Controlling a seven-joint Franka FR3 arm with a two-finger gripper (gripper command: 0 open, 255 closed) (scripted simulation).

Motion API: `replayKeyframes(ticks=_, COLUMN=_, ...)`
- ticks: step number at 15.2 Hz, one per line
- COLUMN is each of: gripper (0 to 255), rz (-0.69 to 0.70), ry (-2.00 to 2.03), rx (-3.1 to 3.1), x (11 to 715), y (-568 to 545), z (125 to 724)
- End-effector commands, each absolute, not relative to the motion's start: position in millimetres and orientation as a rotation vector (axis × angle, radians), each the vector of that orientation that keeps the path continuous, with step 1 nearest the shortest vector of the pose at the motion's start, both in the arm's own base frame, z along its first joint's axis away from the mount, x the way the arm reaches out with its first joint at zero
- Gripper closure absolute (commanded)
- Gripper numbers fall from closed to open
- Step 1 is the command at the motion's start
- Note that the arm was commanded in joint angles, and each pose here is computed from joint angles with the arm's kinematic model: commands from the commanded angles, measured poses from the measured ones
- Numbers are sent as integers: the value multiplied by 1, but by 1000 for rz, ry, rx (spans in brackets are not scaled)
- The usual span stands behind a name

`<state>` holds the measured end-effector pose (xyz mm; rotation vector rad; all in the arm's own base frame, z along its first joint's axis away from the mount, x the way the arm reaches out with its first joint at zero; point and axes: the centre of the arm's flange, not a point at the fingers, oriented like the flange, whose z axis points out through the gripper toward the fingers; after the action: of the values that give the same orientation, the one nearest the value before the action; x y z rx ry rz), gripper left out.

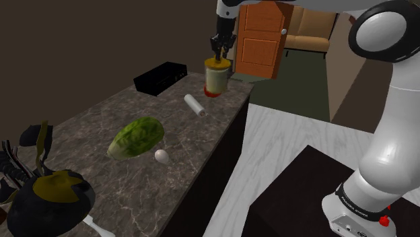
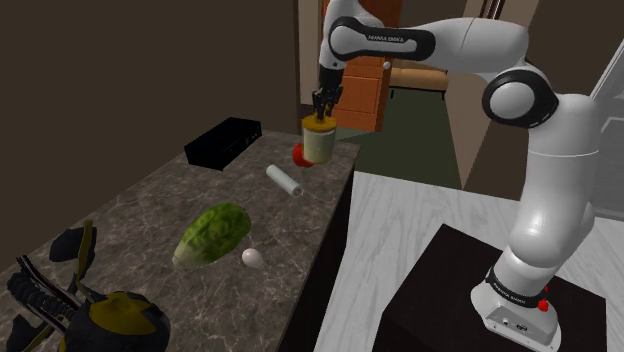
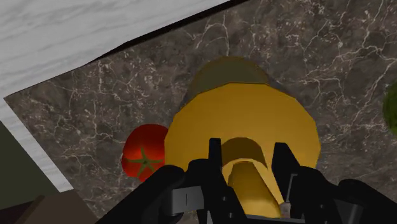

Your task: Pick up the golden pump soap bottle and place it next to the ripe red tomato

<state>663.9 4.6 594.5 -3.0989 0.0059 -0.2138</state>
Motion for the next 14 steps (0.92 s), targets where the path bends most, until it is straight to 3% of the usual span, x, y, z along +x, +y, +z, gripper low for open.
replayKeyframes(ticks=1, gripper=255, rz=-215, ry=4, rx=-3099, x=669, y=-19, z=593)
replayKeyframes(ticks=5, gripper=255, rz=-215, ry=4, rx=-3099, x=685, y=-69, z=580)
replayKeyframes(ticks=14, gripper=255, rz=-215, ry=4, rx=-3099, x=685, y=-69, z=533)
